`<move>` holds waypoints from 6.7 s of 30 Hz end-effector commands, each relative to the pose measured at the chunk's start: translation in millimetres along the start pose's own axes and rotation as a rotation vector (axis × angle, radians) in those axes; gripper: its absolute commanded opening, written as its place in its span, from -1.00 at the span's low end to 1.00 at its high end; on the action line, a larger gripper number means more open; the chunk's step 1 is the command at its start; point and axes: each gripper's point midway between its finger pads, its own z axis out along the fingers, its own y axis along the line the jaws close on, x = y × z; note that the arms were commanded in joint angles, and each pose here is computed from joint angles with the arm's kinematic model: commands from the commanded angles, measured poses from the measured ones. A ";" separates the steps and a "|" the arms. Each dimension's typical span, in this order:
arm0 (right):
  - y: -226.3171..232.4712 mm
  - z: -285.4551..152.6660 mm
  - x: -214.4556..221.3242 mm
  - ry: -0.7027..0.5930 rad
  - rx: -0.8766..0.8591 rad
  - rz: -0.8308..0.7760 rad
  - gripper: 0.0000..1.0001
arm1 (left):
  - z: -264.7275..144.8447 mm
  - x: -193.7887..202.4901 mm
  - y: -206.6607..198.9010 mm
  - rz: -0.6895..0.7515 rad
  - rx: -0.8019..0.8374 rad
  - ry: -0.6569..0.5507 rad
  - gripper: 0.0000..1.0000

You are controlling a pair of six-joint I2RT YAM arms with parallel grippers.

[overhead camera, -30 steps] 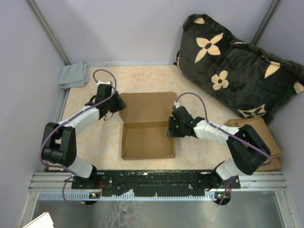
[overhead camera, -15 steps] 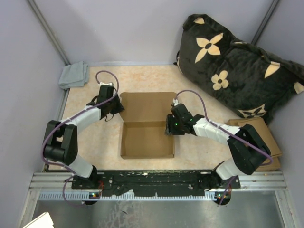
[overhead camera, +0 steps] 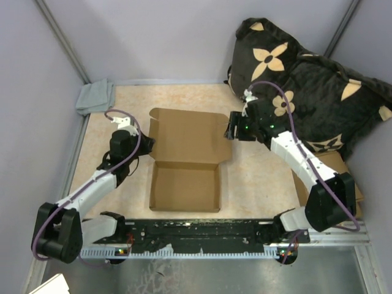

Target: Fold the paper box

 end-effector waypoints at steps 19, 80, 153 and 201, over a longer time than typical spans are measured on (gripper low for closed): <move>-13.8 39.3 -40.7 0.046 0.002 -0.161 0.20 | -45.0 -48.6 -49.5 0.079 0.283 -0.318 -1.00; 43.4 -43.5 -117.8 -0.612 -0.049 -0.479 -1.00 | -51.3 -120.0 -73.1 0.343 0.106 -0.029 0.04; 50.4 -41.1 -129.7 -0.391 0.011 -0.302 -0.95 | -43.8 -128.9 -113.0 0.251 0.327 -0.166 -1.00; 76.6 -38.7 -90.8 -0.805 0.005 -0.183 -0.92 | -42.0 -68.1 -107.5 0.113 0.380 -0.056 -0.82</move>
